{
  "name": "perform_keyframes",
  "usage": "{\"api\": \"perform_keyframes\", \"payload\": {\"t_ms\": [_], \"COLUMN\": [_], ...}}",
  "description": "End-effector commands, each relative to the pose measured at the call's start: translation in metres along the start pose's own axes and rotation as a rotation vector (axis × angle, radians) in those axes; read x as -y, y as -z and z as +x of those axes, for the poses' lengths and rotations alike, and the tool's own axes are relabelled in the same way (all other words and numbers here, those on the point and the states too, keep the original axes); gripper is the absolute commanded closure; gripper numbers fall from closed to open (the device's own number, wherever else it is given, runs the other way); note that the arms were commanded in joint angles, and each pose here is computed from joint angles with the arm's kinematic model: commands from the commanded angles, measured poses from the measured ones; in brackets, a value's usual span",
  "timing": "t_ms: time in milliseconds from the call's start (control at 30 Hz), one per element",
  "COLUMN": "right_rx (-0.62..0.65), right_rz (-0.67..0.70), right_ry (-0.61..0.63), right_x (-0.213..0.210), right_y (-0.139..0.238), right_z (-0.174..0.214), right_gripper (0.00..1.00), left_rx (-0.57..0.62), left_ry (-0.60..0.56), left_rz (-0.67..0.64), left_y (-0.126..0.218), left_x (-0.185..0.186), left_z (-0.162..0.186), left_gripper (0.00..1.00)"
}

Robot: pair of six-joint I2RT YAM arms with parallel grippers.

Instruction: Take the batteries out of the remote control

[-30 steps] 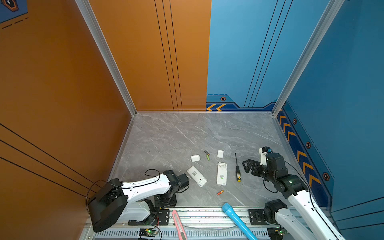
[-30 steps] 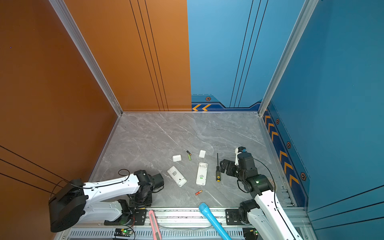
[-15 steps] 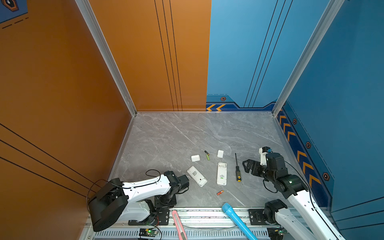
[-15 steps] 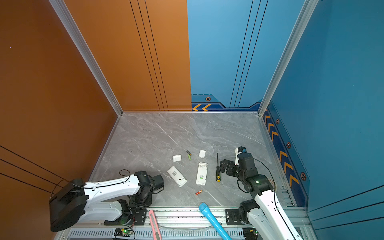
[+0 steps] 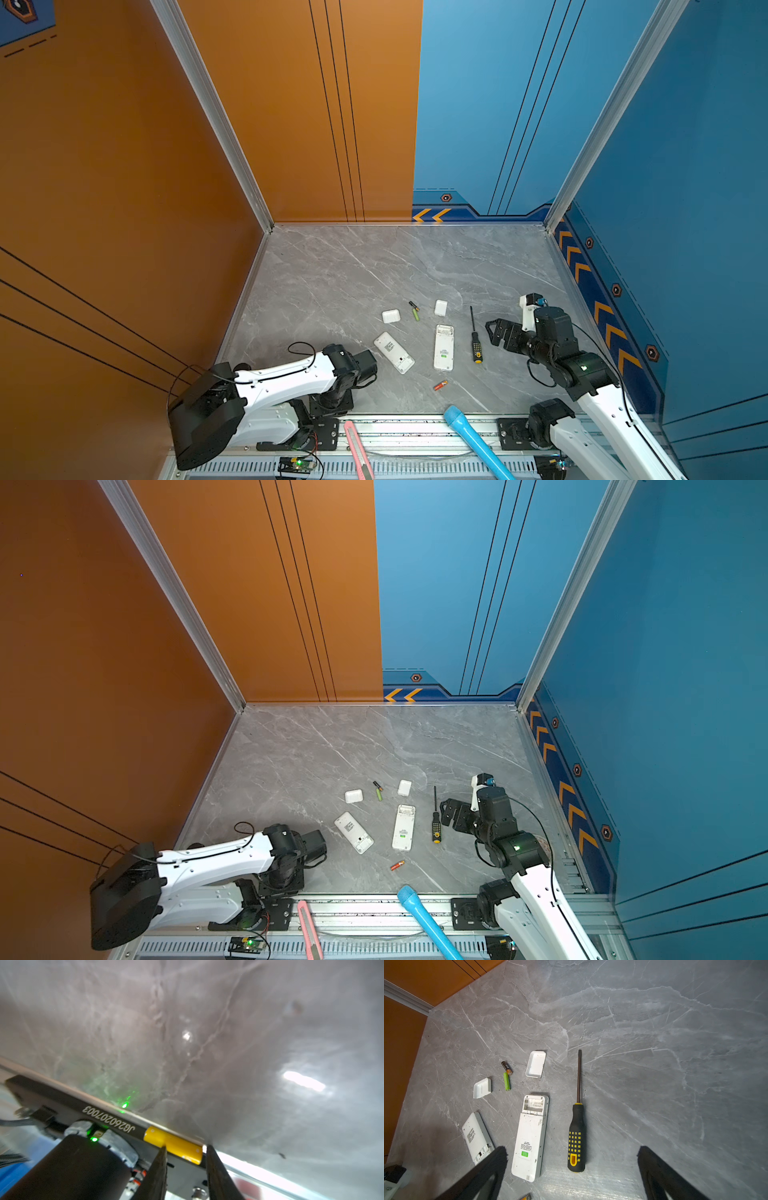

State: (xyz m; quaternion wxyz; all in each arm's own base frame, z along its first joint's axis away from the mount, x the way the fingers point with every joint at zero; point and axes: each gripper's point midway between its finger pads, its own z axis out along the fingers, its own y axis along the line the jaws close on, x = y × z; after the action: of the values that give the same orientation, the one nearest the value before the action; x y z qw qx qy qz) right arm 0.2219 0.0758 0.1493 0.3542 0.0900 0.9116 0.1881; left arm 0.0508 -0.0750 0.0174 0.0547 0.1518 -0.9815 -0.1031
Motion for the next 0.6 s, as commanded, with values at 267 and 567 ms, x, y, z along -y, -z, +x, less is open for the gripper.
{"api": "perform_keyframes", "payload": {"t_ms": [267,567], "right_rx": [-0.010,-0.014], "right_rz": [-0.010,-0.011], "right_ry": [-0.008,-0.007], "right_x": [0.001,0.000], "right_y": [0.000,-0.002], "right_z": [0.004,0.004], "right_gripper": [0.00,0.00], "left_rx": [0.065,0.101], "left_ry": [0.181,0.215], "left_rz": [0.146,0.212], "left_y": [-0.016,-0.001], "left_x": [-0.011,-0.002], "left_z": [-0.001,-0.006], "left_gripper": [0.68,0.65]}}
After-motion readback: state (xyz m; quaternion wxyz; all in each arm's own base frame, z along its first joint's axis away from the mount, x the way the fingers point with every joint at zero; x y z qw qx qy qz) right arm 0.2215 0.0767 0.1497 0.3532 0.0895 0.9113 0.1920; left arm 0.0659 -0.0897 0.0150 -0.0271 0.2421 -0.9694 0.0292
